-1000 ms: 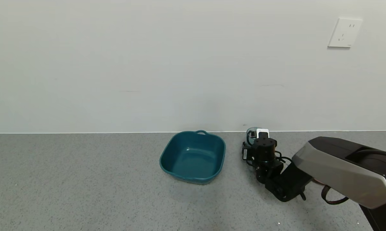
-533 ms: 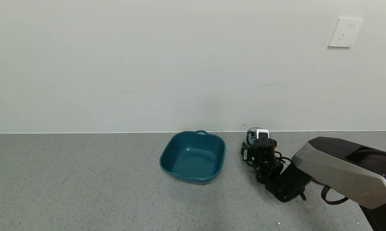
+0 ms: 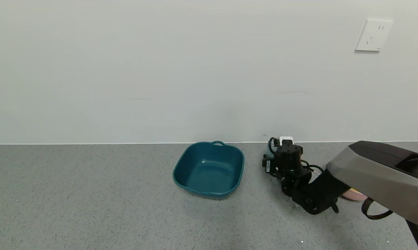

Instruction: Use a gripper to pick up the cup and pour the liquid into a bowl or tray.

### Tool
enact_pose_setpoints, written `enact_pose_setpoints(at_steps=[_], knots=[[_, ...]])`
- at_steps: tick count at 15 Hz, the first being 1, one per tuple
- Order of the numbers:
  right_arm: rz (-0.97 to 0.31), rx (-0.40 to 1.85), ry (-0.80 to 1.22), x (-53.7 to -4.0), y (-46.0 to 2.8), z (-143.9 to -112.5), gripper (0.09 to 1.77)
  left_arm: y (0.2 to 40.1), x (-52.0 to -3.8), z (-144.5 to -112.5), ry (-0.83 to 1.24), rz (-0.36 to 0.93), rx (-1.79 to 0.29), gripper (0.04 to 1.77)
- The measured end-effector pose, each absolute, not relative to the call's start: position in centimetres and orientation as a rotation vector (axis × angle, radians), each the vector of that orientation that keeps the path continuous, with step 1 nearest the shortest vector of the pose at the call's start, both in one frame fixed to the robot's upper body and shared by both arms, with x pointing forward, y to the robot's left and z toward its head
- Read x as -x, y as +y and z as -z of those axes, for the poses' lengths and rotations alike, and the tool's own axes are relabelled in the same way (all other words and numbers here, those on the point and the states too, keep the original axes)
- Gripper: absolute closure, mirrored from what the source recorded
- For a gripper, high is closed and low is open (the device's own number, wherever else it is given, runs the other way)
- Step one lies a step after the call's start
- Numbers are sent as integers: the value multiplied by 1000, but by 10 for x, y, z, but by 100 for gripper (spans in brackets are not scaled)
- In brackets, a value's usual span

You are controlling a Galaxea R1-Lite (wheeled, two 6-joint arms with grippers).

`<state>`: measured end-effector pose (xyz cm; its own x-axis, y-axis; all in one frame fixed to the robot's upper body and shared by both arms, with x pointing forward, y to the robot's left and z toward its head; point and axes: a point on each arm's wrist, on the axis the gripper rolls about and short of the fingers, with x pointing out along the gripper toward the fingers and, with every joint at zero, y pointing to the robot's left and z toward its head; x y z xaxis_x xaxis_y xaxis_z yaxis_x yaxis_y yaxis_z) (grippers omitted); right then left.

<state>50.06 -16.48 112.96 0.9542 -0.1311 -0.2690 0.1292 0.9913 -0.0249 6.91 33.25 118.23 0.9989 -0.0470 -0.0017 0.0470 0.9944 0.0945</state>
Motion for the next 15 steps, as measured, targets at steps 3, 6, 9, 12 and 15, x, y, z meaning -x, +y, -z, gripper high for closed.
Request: enact_pose_setpoints(at_steps=[3, 6, 9, 12, 15], knots=[[106, 20, 313, -488, -169, -1150, 19, 332, -69, -1182, -1, 47, -95, 9], [71, 41, 368, -468, -173, -1181, 18, 332, -69, -1182, -1, 47, -95, 9], [21, 57, 416, -440, -178, -1224, 17, 332, -69, -1182, -1, 47, -95, 9], [-51, 70, 467, -401, -184, -1270, 16, 332, -69, -1182, -1, 47, -95, 9], [-102, 75, 484, -357, -196, -1312, 16, 332, -69, -1182, -1, 47, -95, 9]])
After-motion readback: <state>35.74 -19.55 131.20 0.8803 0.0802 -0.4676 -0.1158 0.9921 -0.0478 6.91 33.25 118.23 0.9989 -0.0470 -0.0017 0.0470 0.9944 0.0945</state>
